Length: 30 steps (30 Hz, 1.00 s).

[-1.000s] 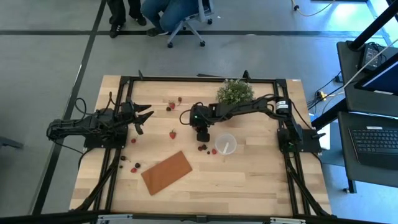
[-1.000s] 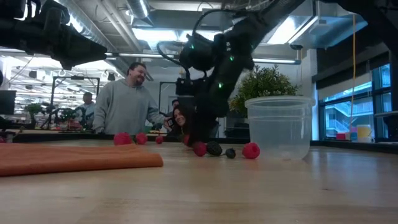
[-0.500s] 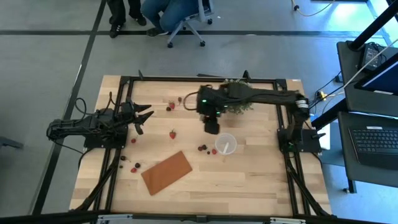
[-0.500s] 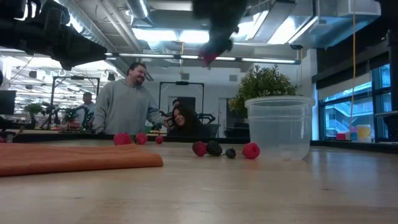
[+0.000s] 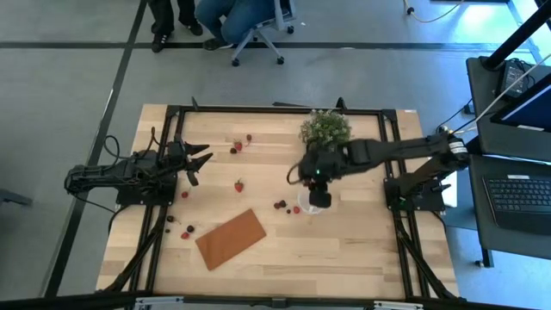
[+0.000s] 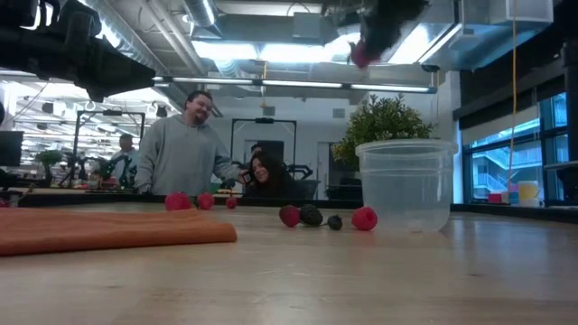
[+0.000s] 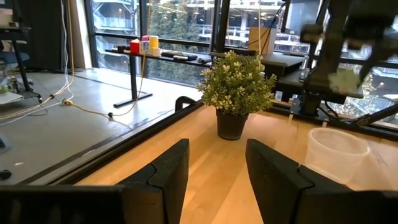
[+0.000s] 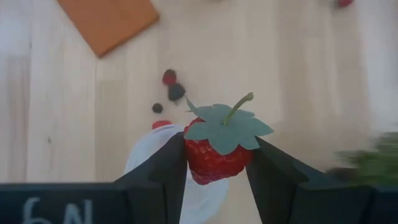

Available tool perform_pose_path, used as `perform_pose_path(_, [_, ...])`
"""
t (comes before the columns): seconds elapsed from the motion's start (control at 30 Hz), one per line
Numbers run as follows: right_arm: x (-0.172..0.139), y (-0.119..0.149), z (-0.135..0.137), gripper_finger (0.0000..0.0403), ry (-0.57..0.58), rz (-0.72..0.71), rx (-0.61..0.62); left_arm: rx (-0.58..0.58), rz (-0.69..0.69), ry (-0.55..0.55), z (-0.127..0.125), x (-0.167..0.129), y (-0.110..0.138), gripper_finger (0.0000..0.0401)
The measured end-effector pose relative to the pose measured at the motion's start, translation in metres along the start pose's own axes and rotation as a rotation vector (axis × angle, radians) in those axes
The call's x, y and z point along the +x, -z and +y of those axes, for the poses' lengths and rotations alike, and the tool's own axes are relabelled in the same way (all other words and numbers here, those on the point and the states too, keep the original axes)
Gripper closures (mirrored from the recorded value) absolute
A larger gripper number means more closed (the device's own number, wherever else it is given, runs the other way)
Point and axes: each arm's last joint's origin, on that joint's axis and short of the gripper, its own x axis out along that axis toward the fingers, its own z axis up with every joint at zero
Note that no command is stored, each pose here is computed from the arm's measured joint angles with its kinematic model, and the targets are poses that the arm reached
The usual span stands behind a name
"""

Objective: Pick and placing Produce into tupperware
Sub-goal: Put the red strawberry into the transparent container

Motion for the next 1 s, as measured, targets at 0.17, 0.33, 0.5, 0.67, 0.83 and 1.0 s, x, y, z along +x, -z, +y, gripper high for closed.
perform_pose_path(0.17, [0.020,0.022,0.002,0.0254,-0.023,-0.001,0.025,0.000,0.001,0.000,0.000,0.000,0.000,0.0248])
perform_pose_path(0.33, [0.038,0.039,0.002,0.0254,-0.023,0.035,0.017,0.001,0.002,0.000,0.000,0.000,0.000,0.0248])
perform_pose_path(0.5, [0.059,0.059,0.008,0.0254,-0.043,0.064,0.000,0.002,0.004,0.000,0.000,0.000,0.000,0.0248])
perform_pose_path(0.67, [0.074,0.076,0.011,0.0254,-0.046,0.078,0.017,0.002,0.004,0.000,0.000,0.000,0.000,0.0248])
perform_pose_path(0.83, [0.083,0.085,0.011,0.0254,-0.047,0.071,0.022,0.002,0.004,0.000,0.000,0.000,0.000,0.0248])
perform_pose_path(1.0, [0.085,0.086,0.011,0.0254,-0.047,0.068,0.012,0.002,0.004,0.000,0.000,0.000,0.000,0.0248])
